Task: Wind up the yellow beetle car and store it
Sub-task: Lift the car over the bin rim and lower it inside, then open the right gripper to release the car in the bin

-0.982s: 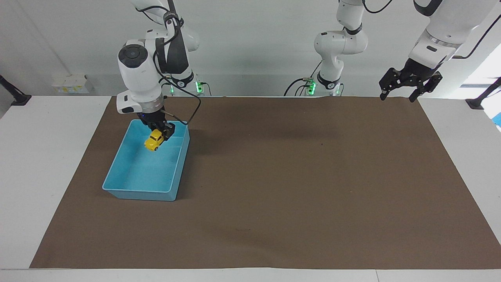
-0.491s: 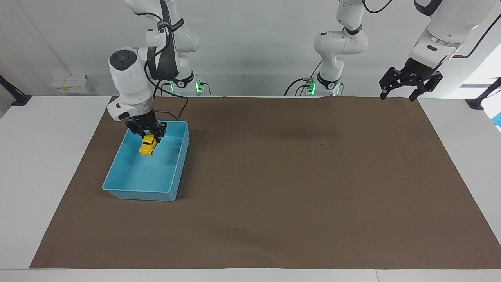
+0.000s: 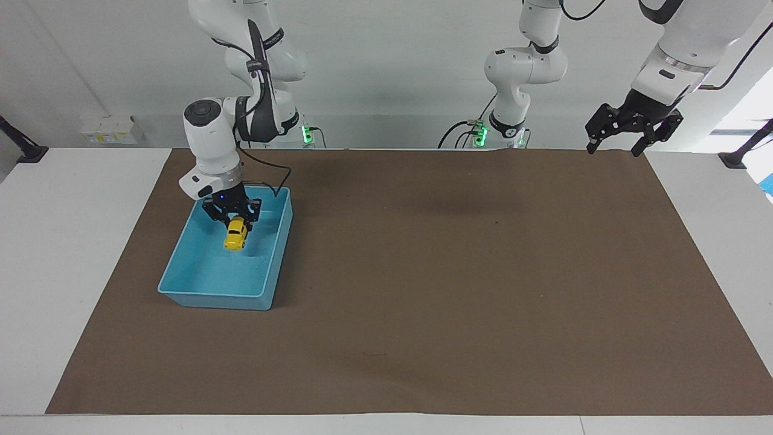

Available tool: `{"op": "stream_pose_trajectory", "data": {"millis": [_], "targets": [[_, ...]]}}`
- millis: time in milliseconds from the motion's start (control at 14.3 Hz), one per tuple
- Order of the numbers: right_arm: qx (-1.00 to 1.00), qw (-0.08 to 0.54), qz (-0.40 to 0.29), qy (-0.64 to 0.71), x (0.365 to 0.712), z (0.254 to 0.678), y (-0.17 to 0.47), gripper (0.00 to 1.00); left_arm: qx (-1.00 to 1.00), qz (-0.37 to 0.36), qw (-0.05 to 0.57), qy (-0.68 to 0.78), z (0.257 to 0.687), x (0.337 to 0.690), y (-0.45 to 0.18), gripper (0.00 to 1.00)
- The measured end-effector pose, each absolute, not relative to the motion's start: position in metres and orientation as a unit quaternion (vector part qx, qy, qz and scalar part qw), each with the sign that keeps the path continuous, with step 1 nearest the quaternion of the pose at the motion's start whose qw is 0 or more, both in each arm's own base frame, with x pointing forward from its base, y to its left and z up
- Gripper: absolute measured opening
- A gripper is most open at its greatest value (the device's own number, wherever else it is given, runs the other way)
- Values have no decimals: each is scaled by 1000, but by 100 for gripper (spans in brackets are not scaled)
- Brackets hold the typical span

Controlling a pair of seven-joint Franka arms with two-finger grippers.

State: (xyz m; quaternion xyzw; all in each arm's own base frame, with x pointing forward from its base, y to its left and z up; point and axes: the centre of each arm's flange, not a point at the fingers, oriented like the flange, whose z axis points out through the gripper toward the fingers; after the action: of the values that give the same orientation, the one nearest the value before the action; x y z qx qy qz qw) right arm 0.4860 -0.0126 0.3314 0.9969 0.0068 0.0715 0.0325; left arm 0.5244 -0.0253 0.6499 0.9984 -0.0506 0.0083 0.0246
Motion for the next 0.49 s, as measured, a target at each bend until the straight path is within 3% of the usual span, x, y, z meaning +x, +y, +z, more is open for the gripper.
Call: {"op": "stream_pose_trajectory", "data": {"millis": [280, 491], "targets": [[997, 29, 74, 10, 479, 309, -13, 52, 998, 8, 25, -51, 650, 524, -25, 100], [996, 30, 78, 20, 483, 313, -13, 79, 998, 8, 25, -51, 650, 524, -25, 100]]}}
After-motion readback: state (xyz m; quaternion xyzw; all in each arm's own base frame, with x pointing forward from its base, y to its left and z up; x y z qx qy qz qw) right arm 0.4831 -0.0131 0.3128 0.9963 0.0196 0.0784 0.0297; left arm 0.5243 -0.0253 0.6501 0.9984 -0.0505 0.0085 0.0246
